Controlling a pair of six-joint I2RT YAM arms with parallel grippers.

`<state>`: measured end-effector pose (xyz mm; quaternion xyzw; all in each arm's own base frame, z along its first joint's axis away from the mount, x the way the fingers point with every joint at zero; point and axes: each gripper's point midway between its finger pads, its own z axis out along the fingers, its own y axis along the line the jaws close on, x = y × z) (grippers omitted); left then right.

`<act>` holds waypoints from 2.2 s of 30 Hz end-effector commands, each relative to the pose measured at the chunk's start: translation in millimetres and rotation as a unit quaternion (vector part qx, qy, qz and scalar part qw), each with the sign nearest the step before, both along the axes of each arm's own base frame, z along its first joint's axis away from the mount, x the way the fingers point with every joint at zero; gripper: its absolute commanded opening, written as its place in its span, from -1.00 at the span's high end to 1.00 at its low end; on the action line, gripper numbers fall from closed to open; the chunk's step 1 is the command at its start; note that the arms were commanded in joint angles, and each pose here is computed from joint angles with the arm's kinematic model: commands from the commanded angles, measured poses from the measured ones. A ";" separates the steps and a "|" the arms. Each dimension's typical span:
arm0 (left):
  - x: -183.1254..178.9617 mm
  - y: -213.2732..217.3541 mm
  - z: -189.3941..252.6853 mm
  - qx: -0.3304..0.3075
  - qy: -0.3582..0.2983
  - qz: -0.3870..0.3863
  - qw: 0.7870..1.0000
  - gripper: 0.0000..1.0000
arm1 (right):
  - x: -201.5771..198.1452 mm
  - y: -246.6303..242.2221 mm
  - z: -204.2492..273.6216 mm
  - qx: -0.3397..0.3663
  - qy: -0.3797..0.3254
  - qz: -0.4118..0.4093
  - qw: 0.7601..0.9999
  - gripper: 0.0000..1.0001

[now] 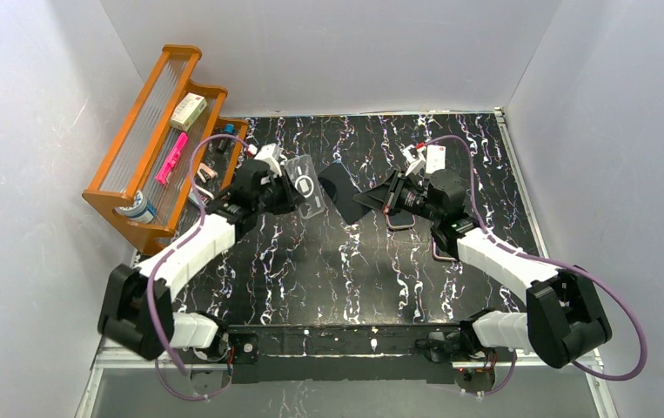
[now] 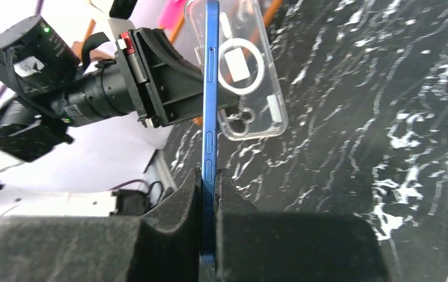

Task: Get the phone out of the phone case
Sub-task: Place the phone case at the center of the board, then place the phone at the center of the board.

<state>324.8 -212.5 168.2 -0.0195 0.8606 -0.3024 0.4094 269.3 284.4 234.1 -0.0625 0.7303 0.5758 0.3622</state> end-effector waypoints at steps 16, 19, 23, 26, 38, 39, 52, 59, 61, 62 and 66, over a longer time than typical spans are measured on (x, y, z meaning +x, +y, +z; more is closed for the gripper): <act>18.2 3.4 -110.1 0.111 0.253 -0.121 0.953 1.00 | 95.0 -10.0 -60.3 -0.061 0.002 -0.165 0.984 0.97; 27.0 4.9 -121.9 0.102 0.270 -0.116 0.950 0.95 | 104.1 -7.9 -76.5 -0.064 0.021 -0.175 0.982 0.97; 34.7 10.7 -137.1 0.098 0.289 -0.106 0.946 0.75 | 114.4 -3.6 -94.0 -0.059 0.046 -0.183 0.980 0.97; 36.7 17.4 -142.2 0.105 0.293 -0.095 0.945 0.45 | 120.8 0.1 -107.4 -0.058 0.061 -0.184 0.979 0.97; 36.3 40.0 -137.3 0.141 0.279 -0.055 0.948 -0.62 | 118.3 19.8 -148.9 -0.052 0.129 -0.165 0.977 0.83; 37.4 44.7 -133.2 0.150 0.272 -0.047 0.949 -0.73 | 116.7 21.5 -150.3 -0.052 0.131 -0.162 0.977 0.80; 48.4 93.6 -14.0 0.202 0.063 0.055 0.976 -0.96 | 82.8 26.0 -182.0 -0.081 0.162 -0.125 0.975 0.42; 29.5 121.6 46.5 0.203 -0.061 0.115 0.970 -0.96 | 75.9 28.1 -195.4 -0.115 0.164 -0.113 0.973 0.17; 22.1 127.3 57.4 0.201 -0.087 0.125 0.968 -0.96 | 75.3 26.0 -199.6 -0.132 0.163 -0.114 0.971 0.12; 17.7 130.1 62.2 0.199 -0.100 0.130 0.966 -0.96 | 75.0 24.7 -202.0 -0.143 0.160 -0.113 0.970 0.10; 1.2 139.9 81.9 0.192 -0.149 0.146 0.959 -0.96 | 70.8 15.7 -216.2 -0.197 0.160 -0.113 0.961 0.01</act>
